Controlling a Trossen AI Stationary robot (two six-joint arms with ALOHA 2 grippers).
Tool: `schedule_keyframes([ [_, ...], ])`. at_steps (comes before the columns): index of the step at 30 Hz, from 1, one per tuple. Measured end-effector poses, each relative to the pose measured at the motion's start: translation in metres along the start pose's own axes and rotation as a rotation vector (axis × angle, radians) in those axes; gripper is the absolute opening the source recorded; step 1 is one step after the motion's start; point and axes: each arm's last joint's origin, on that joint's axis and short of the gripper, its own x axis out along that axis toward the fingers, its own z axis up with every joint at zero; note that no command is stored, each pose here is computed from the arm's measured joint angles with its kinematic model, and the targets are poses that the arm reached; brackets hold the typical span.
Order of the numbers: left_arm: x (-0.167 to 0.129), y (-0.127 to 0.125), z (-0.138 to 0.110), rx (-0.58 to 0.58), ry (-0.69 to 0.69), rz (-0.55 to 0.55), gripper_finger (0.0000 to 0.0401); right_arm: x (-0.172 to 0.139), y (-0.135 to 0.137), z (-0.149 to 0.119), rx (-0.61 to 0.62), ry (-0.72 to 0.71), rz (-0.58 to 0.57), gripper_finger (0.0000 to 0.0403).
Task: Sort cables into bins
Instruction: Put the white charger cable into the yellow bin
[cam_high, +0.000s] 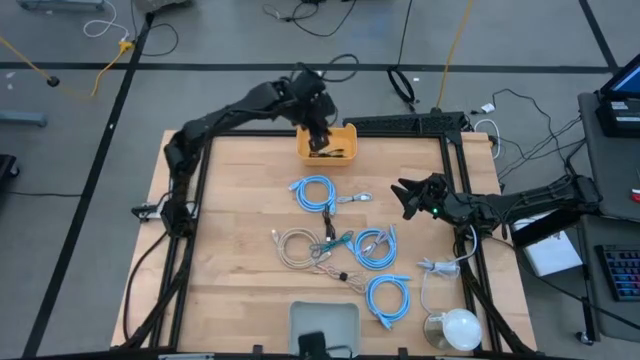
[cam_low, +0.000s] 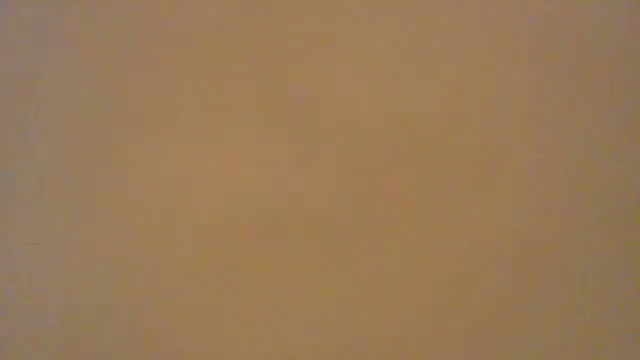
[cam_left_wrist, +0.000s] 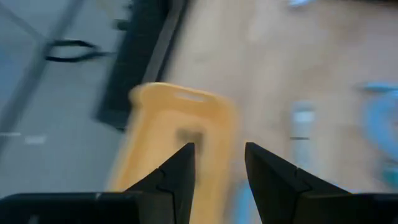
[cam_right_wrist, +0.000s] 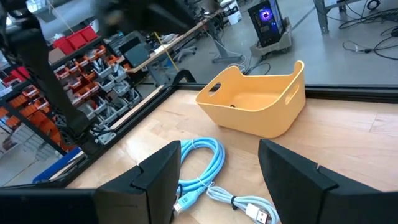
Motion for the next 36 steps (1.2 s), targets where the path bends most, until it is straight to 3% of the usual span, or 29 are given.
schedule_keyframes([
  [3, -0.005, -0.026, -0.005, -0.037, 0.066, -0.189, 0.0145, 0.0, 0.0, 0.001, 0.007, -0.005, 0.004, 0.0212],
  [6, -0.004, -0.056, -0.016, 0.007, 0.197, -0.339, 0.0145, 0.0, 0.003, 0.004, 0.041, -0.032, 0.028, 0.0212],
  [13, 0.016, -0.121, -0.05, 0.129, 0.446, -0.485, 0.0145, 0.0, 0.009, 0.016, 0.134, -0.124, 0.081, 0.0212],
  [15, 0.023, -0.134, -0.062, 0.129, 0.471, -0.484, 0.0145, 0.001, 0.011, 0.018, 0.103, -0.127, 0.113, 0.0212],
  [19, 0.027, -0.145, -0.09, 0.059, 0.461, -0.411, 0.0145, 0.009, 0.017, 0.014, -0.099, -0.038, 0.228, 0.0212],
  [25, 0.002, -0.136, -0.119, -0.123, 0.289, -0.28, 0.0145, 0.043, 0.023, -0.001, -0.477, 0.287, 0.159, 0.0212],
  [30, -0.029, -0.124, -0.125, -0.252, 0.15, -0.225, 0.0145, 0.076, 0.018, -0.012, -0.693, 0.48, 0.088, 0.0212],
  [36, -0.057, -0.12, -0.121, -0.289, 0.04, -0.178, 0.0145, 0.114, 0.013, -0.012, -0.808, 0.66, 0.169, 0.0212],
])
